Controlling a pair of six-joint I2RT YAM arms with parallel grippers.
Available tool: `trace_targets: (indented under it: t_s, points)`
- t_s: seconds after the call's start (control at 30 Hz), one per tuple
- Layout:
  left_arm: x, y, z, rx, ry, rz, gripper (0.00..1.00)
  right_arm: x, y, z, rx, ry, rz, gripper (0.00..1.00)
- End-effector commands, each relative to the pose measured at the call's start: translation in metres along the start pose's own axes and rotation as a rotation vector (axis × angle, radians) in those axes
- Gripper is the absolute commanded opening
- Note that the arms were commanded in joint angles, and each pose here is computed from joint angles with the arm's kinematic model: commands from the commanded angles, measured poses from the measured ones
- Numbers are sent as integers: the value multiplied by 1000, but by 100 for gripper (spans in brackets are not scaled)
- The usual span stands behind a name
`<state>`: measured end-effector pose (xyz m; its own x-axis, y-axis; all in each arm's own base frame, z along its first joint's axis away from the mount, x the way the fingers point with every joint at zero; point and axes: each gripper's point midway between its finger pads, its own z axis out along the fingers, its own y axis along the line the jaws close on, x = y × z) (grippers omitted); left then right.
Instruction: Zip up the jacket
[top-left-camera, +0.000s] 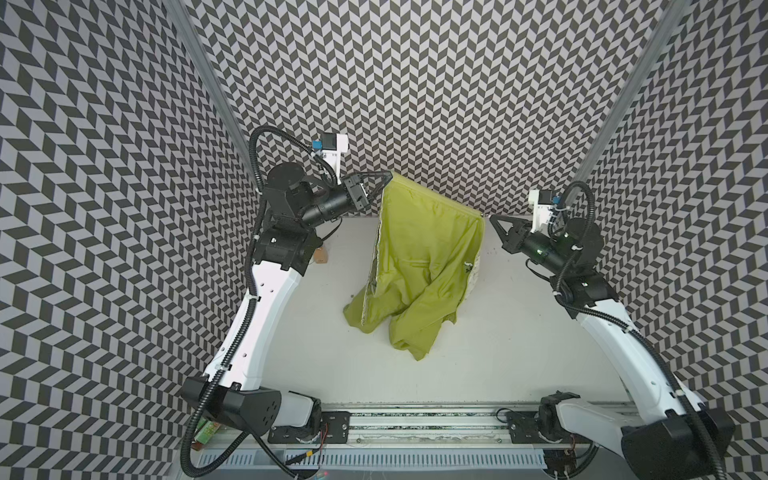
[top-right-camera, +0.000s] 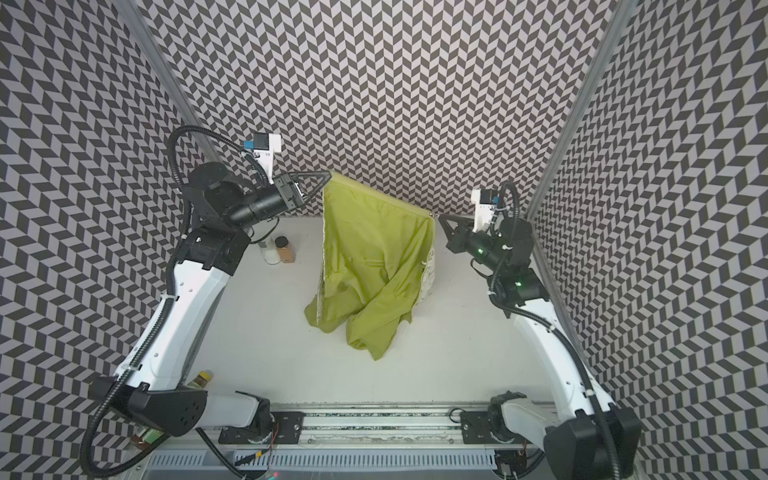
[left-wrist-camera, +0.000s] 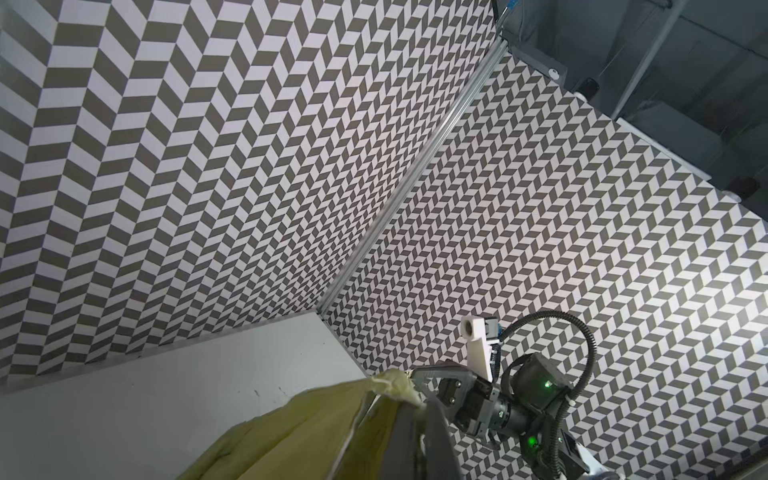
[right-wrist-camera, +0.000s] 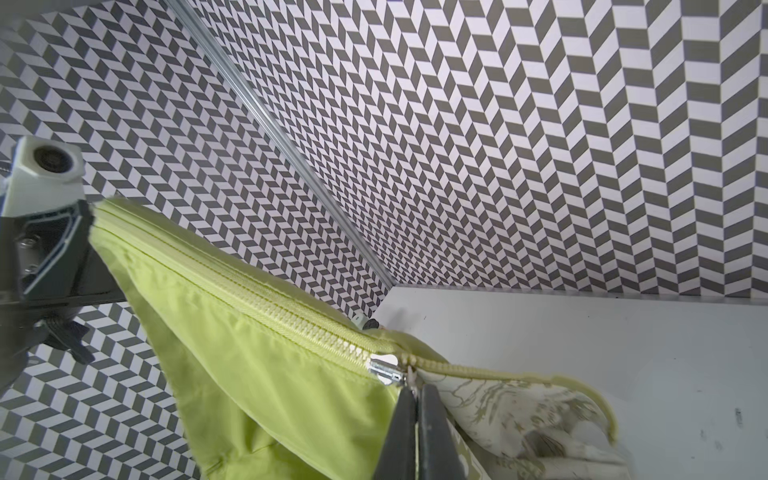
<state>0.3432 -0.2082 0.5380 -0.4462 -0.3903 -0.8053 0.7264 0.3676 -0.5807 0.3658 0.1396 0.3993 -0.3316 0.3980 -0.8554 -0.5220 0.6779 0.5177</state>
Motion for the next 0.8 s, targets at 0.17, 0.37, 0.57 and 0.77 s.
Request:
trace_targets:
  t_s: [0.17, 0.37, 0.57, 0.77]
  points:
    - [-63, -43, -39, 47, -150, 160, 0, -52, 6, -8, -10, -37, 19, 0]
    - [-73, -35, -79, -16, -196, 179, 0, -57, 25, -8, -84, -12, -9, 0]
    - [12, 20, -99, -70, -140, 58, 0, 93, 25, -11, -240, 176, 98, 0]
    - [67, 59, -105, -138, -52, -32, 0, 203, 48, -3, -278, 332, 50, 33]
